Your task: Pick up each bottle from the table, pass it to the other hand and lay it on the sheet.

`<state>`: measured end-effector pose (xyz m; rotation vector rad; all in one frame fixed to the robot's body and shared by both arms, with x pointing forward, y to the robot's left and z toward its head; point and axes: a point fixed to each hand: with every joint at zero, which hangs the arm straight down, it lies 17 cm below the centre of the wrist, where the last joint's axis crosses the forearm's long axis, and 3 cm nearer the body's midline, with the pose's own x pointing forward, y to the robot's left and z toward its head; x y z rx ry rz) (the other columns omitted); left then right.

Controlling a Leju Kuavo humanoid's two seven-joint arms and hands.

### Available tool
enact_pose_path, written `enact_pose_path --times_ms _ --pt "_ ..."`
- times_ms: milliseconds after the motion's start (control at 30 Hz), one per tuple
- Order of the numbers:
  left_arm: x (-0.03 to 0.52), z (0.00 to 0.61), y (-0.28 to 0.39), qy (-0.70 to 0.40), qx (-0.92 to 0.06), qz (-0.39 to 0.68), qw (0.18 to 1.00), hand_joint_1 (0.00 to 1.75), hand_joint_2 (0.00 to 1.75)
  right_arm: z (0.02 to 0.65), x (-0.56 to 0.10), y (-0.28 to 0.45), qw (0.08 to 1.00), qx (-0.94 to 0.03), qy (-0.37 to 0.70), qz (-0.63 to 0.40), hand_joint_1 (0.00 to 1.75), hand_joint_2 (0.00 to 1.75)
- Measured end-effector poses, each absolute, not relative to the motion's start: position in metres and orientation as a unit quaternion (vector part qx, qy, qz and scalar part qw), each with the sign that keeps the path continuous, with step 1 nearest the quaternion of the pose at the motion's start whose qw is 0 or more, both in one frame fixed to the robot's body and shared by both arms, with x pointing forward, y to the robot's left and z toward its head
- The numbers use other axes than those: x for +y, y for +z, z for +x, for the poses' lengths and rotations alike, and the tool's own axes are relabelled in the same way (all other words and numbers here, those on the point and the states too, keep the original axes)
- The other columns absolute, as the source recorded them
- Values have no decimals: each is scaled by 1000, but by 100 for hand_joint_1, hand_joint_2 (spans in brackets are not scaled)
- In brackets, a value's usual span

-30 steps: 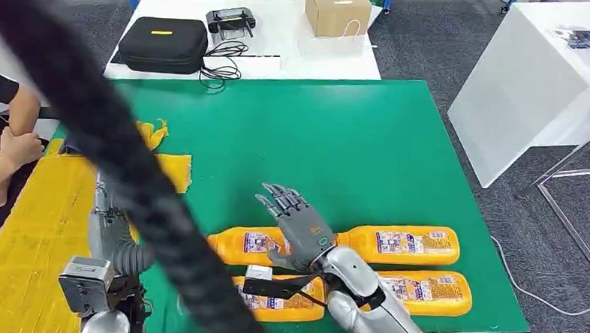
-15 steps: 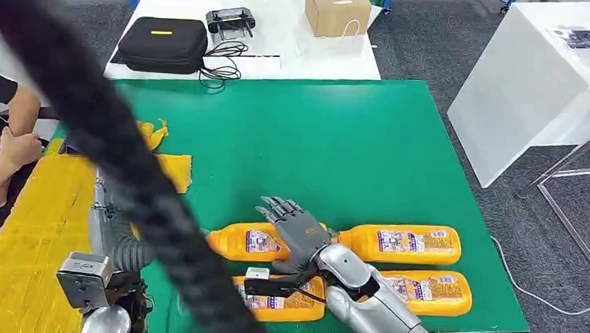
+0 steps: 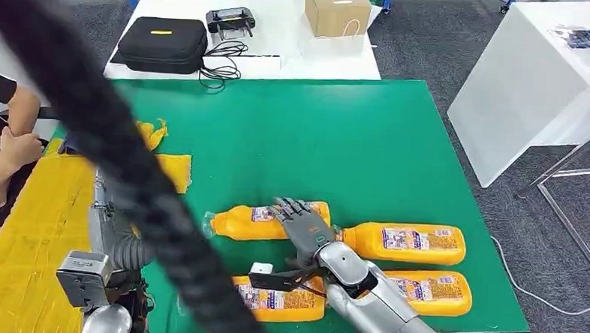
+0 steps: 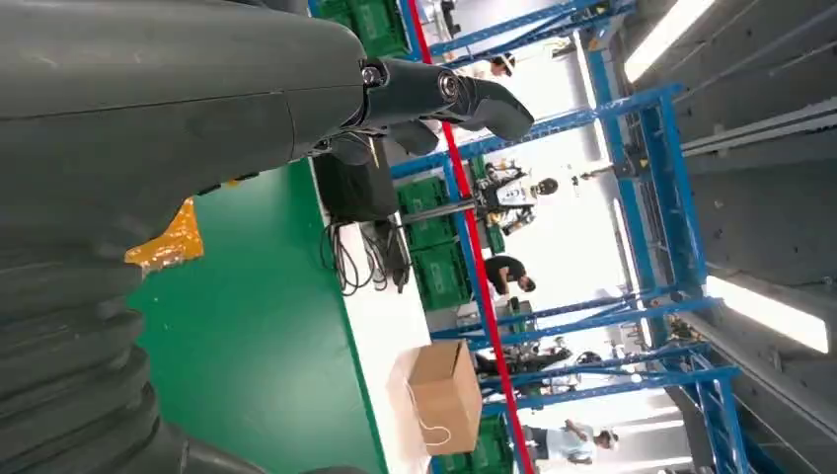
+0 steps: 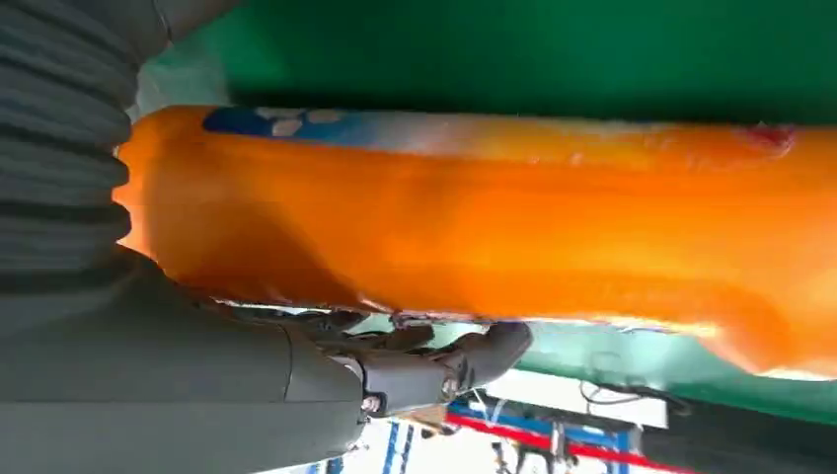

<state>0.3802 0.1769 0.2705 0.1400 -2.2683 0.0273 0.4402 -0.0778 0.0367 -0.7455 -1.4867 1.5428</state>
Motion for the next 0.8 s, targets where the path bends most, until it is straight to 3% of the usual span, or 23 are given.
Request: enact_pose_path --times_ms 33,67,100,133,267,300,600,800 --pt "177 380 270 11 -905 56 421 0 175 442 -79 37 424 -590 617 -302 0 175" --pt "177 381 270 11 -905 56 422 0 175 445 -80 36 424 -586 618 -307 10 175" --pt "177 381 270 11 -905 56 423 0 175 446 -80 36 425 -584 618 -310 54 175" --pt "177 381 270 12 -904 55 423 0 175 448 -80 35 426 -581 619 -313 80 175" --pt "177 381 269 12 -903 55 426 0 175 449 -81 30 430 -574 621 -316 80 175" --pt "177 381 269 12 -903 54 426 0 175 449 -80 29 431 -573 621 -316 133 175" --pt "176 382 268 13 -902 53 429 0 175 452 -79 29 437 -574 617 -315 175 175" --pt "175 382 268 12 -901 52 430 0 175 453 -79 39 446 -596 587 -317 175 175"
